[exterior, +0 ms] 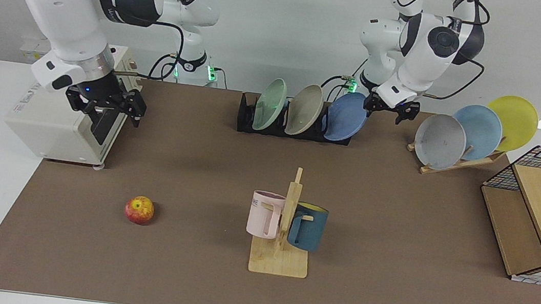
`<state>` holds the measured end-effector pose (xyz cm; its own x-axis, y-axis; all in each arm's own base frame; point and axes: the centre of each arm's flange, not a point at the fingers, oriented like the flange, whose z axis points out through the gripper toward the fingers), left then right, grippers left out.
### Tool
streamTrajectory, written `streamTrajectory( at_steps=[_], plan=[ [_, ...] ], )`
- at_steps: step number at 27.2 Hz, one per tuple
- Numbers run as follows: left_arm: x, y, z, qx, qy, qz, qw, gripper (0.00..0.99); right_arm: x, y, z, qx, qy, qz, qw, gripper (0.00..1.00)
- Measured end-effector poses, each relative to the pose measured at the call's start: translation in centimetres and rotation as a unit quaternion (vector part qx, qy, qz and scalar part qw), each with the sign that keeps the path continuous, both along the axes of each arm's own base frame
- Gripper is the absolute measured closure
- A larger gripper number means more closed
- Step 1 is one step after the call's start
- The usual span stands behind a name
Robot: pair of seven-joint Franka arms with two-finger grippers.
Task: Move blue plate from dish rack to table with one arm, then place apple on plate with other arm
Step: 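Reach the left gripper to the blue plate while the right gripper approaches the apple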
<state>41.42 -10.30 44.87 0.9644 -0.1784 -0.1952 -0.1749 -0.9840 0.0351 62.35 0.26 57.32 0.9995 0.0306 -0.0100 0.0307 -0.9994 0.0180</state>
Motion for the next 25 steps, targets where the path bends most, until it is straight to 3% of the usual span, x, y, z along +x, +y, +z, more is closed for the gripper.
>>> streamTrajectory(
  at_steps=[7, 20, 22, 23, 25],
  plan=[
    [-2.0, -1.4, -2.5, -0.021, 0.027, 0.005, 0.999, 0.004, 2.7, 0.8, -3.1, 0.001, 0.006, -0.001, 1.000, 0.00],
    [-3.8, -4.7, -3.4, -0.021, 0.041, -0.007, 0.999, 0.009, 6.6, 0.7, -11.6, 0.002, 0.018, -0.001, 1.000, 0.00],
    [-4.3, -5.8, -3.4, -0.019, 0.040, -0.011, 0.999, 0.040, 7.1, 0.8, -12.7, 0.003, 0.016, -0.001, 1.000, 0.00],
    [-4.4, -6.2, -3.4, -0.018, 0.040, -0.012, 0.999, 0.141, 7.3, 0.8, -13.1, 0.003, 0.015, -0.001, 1.000, 0.00],
    [-4.6, -6.5, -3.3, -0.017, 0.039, -0.014, 0.999, 0.233, 7.6, 0.7, -14.0, 0.003, 0.013, -0.001, 1.000, 0.00]
  ],
)
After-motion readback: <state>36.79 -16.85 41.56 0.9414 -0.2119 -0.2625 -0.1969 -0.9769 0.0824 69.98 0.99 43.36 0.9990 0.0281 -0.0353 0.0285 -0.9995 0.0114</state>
